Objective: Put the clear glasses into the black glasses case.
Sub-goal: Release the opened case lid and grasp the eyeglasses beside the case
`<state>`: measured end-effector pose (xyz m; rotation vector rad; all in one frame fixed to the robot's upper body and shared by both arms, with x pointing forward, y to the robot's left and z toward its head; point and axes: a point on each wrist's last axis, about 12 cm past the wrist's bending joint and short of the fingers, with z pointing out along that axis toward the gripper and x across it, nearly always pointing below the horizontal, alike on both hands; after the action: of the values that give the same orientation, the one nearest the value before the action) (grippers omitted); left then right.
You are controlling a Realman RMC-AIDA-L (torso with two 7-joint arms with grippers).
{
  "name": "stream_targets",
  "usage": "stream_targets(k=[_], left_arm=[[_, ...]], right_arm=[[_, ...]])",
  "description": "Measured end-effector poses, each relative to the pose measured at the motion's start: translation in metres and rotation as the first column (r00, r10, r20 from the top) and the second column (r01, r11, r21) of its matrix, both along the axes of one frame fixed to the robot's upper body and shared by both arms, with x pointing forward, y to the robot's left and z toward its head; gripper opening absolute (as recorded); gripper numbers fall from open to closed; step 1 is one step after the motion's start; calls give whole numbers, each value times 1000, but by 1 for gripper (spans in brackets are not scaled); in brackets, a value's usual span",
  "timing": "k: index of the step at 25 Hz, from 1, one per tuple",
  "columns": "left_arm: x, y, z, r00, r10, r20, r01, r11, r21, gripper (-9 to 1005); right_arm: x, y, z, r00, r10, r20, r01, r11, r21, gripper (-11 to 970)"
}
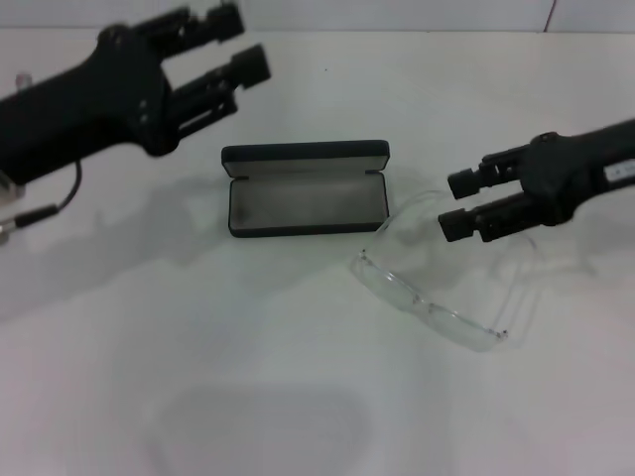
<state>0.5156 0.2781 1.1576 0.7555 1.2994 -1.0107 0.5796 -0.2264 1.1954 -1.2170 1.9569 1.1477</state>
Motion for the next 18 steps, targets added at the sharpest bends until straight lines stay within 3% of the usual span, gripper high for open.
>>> stream_targets(k=[4,8,13,18], left_arm=[[-8,6,-26,997,29,-73,-30,1000,-5,530],[-14,7,-44,995,39,-92,-37,999,29,527],[-19,11,-51,992,59,-110,-56,998,32,524],[-18,12,-52,991,72,-109,-69,997,30,523]], right_arm=[[14,28,18,997,-9,-77,-8,974,-228,733],[17,60,29,991,-14,-130,-42,908,-418,726],[14,100,31,987,-35,-160,-70,793,-606,717],[11,125,24,992,-65,-108,-36,678,-734,707]])
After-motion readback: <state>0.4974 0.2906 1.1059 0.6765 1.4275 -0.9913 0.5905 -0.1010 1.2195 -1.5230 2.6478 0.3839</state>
